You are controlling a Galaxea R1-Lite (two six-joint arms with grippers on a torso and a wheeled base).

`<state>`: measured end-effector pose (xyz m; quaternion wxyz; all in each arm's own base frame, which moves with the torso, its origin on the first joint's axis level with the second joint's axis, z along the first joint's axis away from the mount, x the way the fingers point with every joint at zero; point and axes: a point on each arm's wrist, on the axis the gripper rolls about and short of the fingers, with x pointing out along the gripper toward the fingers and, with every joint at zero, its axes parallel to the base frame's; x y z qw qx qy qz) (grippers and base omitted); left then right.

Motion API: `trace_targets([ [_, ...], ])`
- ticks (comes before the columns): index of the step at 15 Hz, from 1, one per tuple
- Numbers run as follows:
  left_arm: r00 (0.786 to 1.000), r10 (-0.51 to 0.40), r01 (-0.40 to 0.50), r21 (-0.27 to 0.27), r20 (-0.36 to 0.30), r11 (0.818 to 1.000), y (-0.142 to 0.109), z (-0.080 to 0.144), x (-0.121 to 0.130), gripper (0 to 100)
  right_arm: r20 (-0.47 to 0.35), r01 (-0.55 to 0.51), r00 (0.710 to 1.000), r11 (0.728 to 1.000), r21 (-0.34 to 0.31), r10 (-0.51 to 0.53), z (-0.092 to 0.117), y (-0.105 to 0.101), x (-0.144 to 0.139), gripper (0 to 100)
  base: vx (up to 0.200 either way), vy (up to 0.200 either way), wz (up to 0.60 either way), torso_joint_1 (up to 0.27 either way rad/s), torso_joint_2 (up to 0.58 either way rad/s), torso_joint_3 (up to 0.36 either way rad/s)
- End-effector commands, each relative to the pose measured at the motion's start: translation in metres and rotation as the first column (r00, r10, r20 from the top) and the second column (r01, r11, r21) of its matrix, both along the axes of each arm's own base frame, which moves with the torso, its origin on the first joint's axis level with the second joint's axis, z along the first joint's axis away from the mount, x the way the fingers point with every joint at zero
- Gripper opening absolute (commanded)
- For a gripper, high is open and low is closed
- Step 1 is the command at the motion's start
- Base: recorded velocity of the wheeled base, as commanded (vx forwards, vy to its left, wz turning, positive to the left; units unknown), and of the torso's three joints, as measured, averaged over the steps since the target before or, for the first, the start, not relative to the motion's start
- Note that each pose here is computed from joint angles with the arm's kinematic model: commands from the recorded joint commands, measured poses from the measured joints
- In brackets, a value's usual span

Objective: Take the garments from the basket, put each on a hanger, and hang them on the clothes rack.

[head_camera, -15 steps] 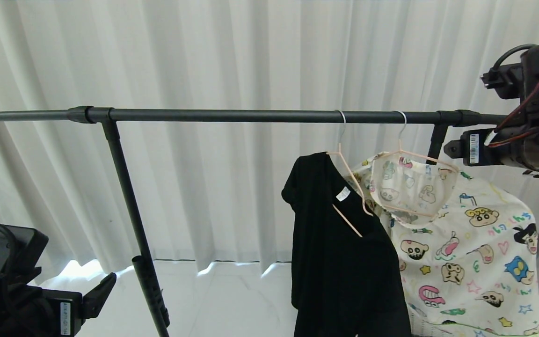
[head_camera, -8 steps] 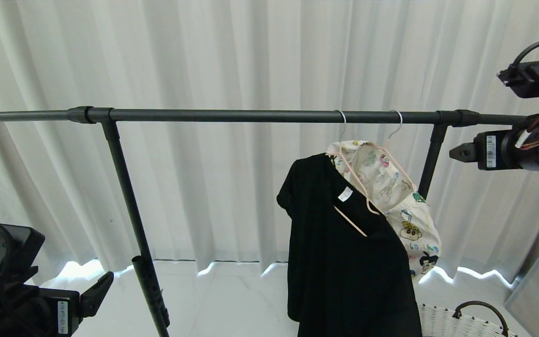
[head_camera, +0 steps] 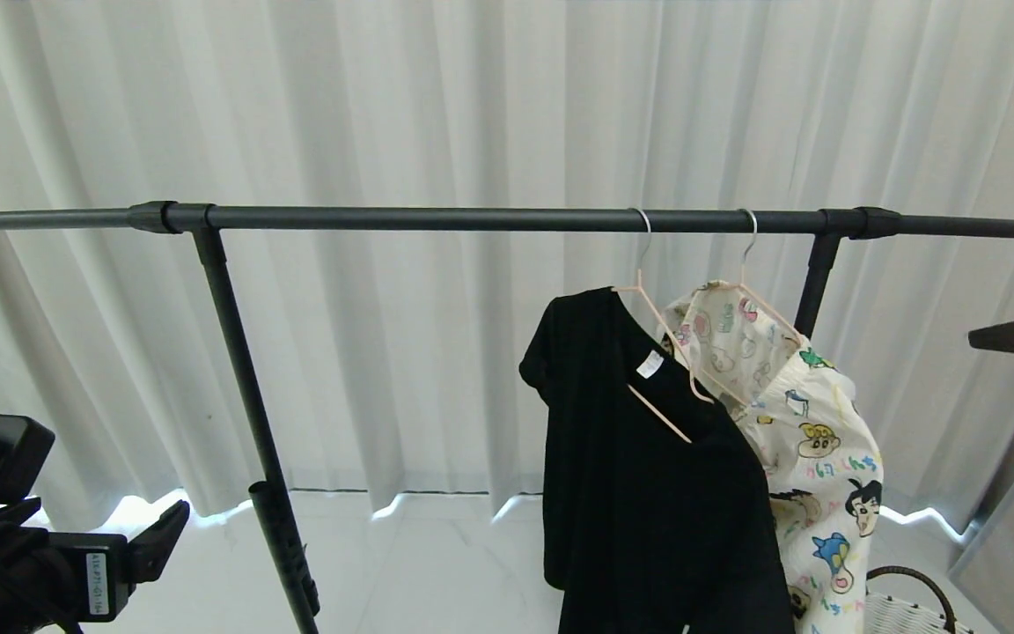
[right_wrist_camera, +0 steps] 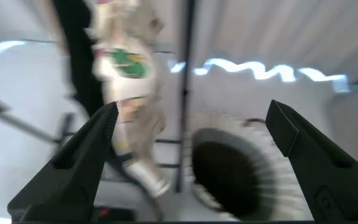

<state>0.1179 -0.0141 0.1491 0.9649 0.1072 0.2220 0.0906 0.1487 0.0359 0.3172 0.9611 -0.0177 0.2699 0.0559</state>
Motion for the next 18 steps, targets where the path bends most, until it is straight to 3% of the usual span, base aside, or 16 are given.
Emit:
trace_targets([
  [1,1.000,0.002,-0.002,-0.001,0.006,1.000,0.000,0.000,-0.002,100,0.026,0.014,1.000,0.996,-0.093,-0.012,-0.014,-0.005,-0.005,100,0.000,0.000,0.00,0.000,0.00,0.000],
  [3,1.000,0.001,-0.001,-0.001,0.011,1.000,0.001,0.001,-0.002,100,0.052,0.004,0.999,0.990,-0.144,0.004,-0.023,-0.005,-0.003,100,-0.100,0.000,0.00,-0.004,0.00,-0.001],
  [6,1.000,0.001,-0.001,-0.002,0.016,1.000,0.001,0.001,-0.003,100,0.047,0.085,0.996,0.972,-0.217,-0.077,-0.029,-0.007,-0.001,100,-0.200,0.000,0.00,0.011,0.01,-0.001],
  [18,1.000,-0.005,0.005,-0.001,0.007,1.000,0.000,0.000,-0.003,100,0.044,0.158,0.987,0.959,-0.235,-0.152,-0.036,-0.019,0.002,100,-0.183,0.000,0.00,0.000,0.00,0.002],
])
